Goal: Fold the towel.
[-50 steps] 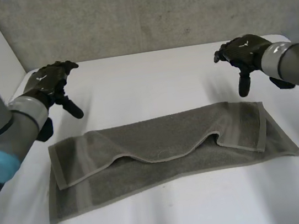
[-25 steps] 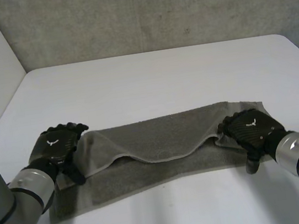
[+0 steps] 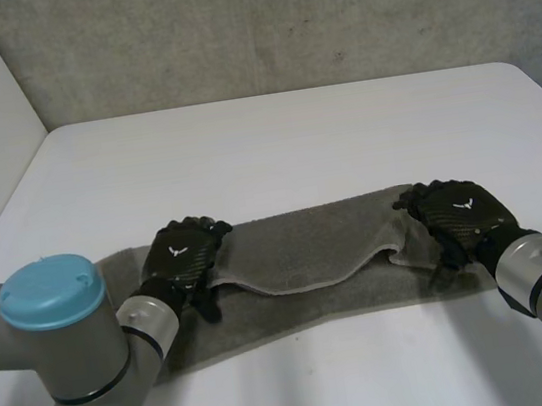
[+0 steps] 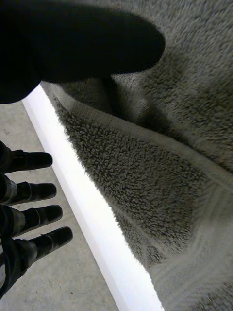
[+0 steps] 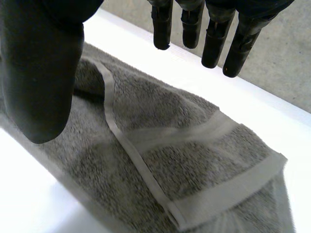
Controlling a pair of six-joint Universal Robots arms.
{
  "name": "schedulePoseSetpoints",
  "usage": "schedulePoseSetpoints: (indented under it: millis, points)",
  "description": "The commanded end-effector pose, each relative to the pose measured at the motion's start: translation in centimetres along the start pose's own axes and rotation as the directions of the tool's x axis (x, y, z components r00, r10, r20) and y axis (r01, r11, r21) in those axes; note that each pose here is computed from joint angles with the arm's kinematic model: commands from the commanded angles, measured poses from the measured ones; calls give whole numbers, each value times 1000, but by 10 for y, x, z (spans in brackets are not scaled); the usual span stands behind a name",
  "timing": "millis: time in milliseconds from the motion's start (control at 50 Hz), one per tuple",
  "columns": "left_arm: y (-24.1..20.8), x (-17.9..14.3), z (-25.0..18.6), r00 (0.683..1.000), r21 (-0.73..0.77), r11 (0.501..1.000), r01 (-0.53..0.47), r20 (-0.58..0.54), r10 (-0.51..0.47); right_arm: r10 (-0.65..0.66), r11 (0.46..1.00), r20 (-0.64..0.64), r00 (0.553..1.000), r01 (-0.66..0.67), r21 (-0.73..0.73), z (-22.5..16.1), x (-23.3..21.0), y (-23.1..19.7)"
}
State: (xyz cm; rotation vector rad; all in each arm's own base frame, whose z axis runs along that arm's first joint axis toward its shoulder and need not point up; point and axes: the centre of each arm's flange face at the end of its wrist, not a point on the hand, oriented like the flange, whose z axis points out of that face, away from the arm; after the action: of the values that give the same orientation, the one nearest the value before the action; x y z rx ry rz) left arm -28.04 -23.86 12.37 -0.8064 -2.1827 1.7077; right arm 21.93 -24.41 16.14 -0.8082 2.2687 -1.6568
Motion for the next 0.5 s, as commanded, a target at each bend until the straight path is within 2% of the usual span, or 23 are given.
schedulePoseSetpoints:
  millis: [20,360,500]
  points:
    - [-2,-1,15,1000,19,1000,-3,3,3,17,1000,83,996,-19,21,16,-28,-3]
    - [1,-3,46,1000,39,999,-8,8,8,-13,1000,16,1000,12,16,72,-30,-1]
    - [-6,-6,58,999,71,997,-14,29,12,-90,995,-36,995,91,49,93,-20,-15]
